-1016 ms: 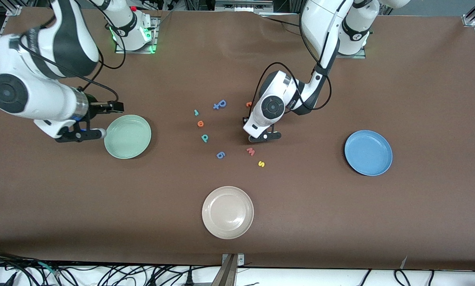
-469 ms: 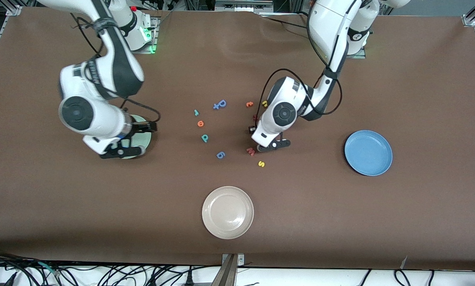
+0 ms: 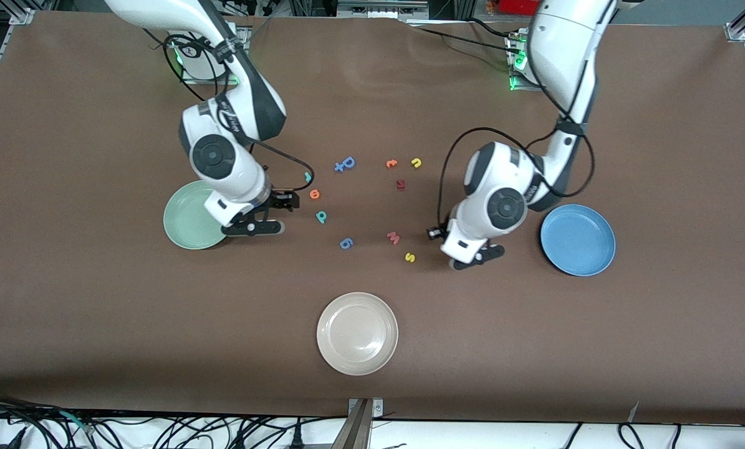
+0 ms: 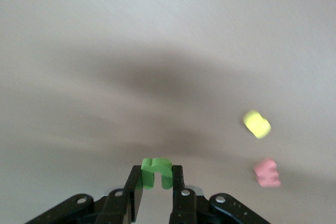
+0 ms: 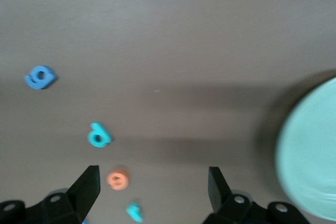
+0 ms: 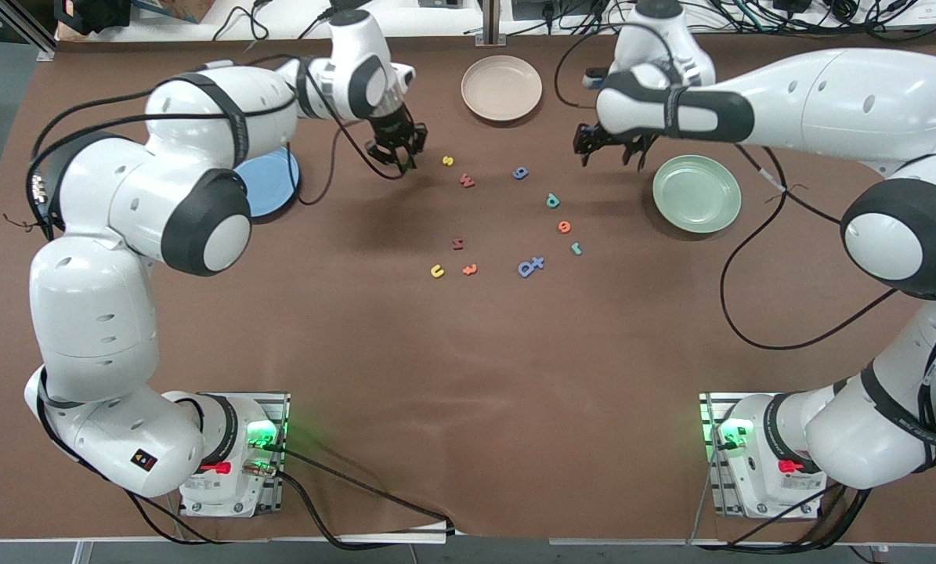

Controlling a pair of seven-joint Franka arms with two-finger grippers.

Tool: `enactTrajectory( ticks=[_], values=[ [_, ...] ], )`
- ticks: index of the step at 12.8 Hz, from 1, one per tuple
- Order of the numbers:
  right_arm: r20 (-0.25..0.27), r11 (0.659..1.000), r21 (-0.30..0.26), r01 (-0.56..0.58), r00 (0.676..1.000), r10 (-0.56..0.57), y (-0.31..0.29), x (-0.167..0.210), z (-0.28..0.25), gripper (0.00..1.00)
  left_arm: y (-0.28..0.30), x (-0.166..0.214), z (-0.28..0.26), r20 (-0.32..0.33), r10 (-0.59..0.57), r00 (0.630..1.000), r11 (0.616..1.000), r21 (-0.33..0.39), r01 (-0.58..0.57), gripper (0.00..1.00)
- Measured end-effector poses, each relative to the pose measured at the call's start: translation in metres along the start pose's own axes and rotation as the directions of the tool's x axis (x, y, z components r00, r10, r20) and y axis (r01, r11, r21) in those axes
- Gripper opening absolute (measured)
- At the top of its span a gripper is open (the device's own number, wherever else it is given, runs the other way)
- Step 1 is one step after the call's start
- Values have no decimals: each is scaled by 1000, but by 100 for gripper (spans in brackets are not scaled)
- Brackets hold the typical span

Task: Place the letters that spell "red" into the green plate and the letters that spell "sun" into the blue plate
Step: 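Carry the green letter to the blue plate while the right gripper grasps orange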

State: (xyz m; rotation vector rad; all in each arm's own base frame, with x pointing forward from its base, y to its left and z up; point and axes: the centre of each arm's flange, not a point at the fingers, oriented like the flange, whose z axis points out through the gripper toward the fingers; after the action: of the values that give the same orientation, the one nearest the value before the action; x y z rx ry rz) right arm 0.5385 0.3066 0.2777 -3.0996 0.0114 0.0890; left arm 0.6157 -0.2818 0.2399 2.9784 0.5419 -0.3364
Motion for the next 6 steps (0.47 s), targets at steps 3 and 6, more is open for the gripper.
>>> enactTrajectory(
  ticks=[3,6],
  values=[
    [-49,998,45,-37,998,40,-20,-39,40,92,-51,45,-25,-8,-14,1000,998,56,14,27],
    [-94,997,70,-28,995,35,-15,-58,70,92,-101,76,-41,17,1,1000,997,72,-2,27]
  ],
)
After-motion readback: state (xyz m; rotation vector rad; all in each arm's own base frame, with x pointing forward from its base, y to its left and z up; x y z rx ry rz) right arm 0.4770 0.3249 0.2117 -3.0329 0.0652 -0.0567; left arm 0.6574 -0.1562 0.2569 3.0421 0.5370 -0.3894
